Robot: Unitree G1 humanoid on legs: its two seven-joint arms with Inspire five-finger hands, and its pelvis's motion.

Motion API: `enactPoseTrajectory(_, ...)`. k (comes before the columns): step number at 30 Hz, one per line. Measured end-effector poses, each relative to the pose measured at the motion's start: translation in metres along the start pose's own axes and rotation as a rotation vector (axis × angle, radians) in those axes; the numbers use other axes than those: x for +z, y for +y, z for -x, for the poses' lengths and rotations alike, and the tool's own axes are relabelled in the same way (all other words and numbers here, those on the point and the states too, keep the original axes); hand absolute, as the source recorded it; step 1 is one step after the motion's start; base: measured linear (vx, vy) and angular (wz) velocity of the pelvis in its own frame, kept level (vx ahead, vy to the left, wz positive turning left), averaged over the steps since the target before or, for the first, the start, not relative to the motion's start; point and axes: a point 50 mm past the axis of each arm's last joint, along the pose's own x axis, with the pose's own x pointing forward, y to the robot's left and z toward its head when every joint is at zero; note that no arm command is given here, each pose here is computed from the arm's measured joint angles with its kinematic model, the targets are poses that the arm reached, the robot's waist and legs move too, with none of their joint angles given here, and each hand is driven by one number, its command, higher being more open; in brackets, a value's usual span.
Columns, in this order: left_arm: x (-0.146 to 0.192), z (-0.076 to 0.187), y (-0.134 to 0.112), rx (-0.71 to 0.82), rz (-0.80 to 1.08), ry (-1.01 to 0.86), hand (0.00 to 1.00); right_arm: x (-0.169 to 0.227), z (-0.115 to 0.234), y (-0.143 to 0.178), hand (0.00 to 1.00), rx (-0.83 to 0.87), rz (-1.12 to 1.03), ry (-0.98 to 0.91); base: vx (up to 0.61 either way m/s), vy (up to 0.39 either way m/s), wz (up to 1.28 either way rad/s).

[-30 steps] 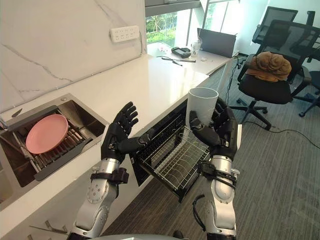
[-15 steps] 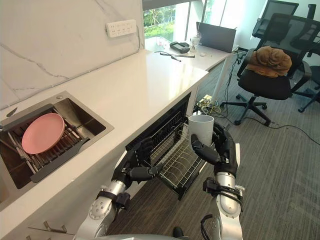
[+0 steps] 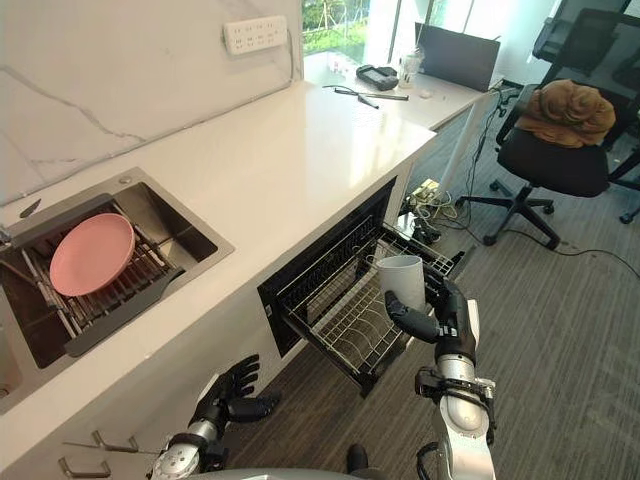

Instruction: Walk over to the sink, pick up the cup, carry it to the dishwasher, place the cup inside the dishwasher, then close the dishwasher door

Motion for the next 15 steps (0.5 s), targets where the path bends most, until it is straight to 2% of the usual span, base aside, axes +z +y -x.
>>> enactPoseTrajectory(9, -0.027, 0.004, 0.02, 0.103, -0.021, 0.12, 0.9, 0.011, -0.017, 0.0, 0.3, 0.056, 0.13, -0.04, -0.06, 0.005, 0.04)
enactPoseTrajectory(15, -0.016, -0.004, 0.02, 0.11, -0.02, 0.082, 0.9, 0.035, -0.045, -0.001, 0.3, 0.106, 0.238, -0.12, -0.01, -0.012, 0.02)
